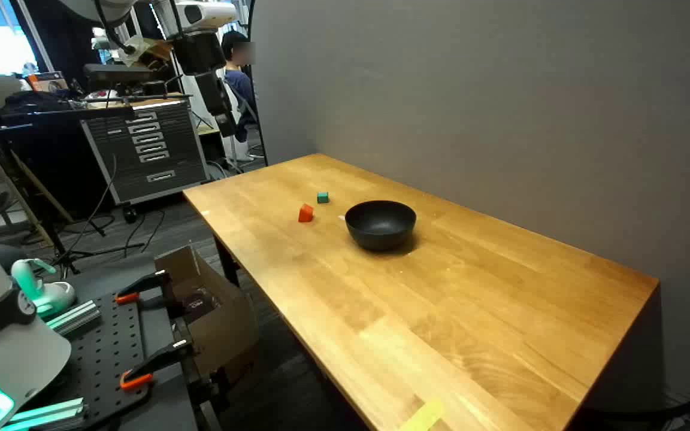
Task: Put the coloured blocks in the bowl
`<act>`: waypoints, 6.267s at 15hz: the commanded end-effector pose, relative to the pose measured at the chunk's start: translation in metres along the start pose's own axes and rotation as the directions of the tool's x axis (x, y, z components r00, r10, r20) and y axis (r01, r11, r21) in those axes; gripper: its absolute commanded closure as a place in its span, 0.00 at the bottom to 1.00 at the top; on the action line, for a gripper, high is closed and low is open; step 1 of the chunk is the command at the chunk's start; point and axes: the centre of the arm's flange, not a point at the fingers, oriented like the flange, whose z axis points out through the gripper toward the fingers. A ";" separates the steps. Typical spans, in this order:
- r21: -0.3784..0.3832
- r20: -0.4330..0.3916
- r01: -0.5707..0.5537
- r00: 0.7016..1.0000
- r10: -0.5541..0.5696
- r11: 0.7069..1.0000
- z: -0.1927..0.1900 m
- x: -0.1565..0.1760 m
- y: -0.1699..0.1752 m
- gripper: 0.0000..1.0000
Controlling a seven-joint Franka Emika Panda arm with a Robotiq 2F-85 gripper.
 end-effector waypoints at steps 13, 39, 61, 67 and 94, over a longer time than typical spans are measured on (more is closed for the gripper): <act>0.004 -0.008 -0.001 1.000 0.001 1.000 -0.004 0.002 -0.001 0.00; 0.081 0.007 -0.034 0.999 0.033 0.996 0.119 0.126 -0.148 0.00; -0.061 0.211 -0.311 0.925 0.317 0.948 0.260 0.149 -0.208 0.00; -0.085 0.205 -0.331 0.917 0.342 0.940 0.280 0.139 -0.210 0.26; -0.208 -0.190 -0.461 0.884 0.427 0.862 0.213 0.216 -0.154 0.00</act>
